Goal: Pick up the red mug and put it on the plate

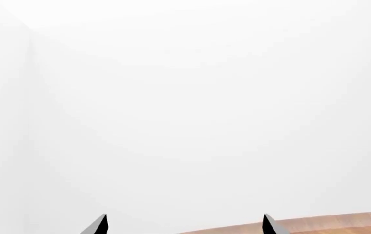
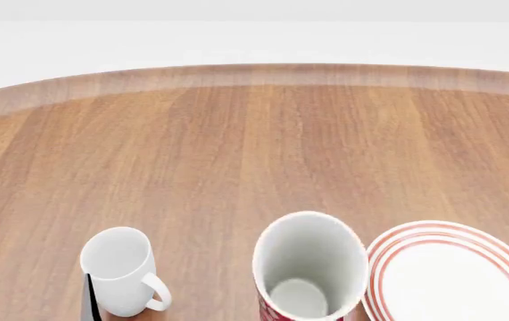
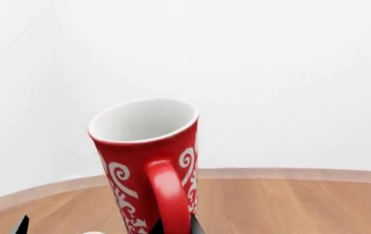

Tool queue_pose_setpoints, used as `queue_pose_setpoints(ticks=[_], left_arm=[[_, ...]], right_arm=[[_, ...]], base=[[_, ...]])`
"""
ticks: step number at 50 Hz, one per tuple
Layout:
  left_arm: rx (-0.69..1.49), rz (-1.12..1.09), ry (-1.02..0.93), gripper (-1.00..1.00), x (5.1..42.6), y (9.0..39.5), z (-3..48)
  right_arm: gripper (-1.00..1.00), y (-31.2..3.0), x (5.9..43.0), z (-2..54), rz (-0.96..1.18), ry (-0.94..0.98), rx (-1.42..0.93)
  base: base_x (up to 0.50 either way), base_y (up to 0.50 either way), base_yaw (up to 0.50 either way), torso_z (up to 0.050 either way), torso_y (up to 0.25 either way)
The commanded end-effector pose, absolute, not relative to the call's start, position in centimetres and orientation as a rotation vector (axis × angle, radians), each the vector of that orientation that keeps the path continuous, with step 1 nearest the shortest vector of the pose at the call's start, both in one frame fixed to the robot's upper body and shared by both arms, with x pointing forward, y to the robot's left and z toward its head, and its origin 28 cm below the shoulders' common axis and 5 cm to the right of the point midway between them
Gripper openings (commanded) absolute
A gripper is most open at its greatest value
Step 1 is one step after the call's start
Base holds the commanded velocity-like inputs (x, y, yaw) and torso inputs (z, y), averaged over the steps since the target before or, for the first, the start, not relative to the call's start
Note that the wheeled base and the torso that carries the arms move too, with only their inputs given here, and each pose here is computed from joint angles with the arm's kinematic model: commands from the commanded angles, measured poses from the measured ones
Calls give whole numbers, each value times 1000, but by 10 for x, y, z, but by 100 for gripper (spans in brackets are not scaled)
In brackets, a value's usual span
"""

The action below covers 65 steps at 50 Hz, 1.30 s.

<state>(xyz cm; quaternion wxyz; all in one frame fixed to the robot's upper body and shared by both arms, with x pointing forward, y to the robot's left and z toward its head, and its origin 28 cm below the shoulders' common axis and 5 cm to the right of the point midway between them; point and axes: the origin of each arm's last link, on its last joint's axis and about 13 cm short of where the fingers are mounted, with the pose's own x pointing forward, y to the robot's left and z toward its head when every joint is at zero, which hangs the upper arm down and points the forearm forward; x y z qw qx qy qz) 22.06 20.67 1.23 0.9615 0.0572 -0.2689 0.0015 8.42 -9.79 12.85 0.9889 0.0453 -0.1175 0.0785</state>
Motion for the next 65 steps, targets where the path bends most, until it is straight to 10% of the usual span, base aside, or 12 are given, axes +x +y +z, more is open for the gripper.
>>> queue_pose_setpoints(ticks=[1,65], left_arm=[[116,5,-547,100,221,207,12],[116,11,-553,100,221,207,12]], right_arm=[[-100,-101,107,165,74,-213,27],[-100,-118,188,201,-203,-9,2]], base=[[0,0,0,0,0],[0,0,0,0,0]])
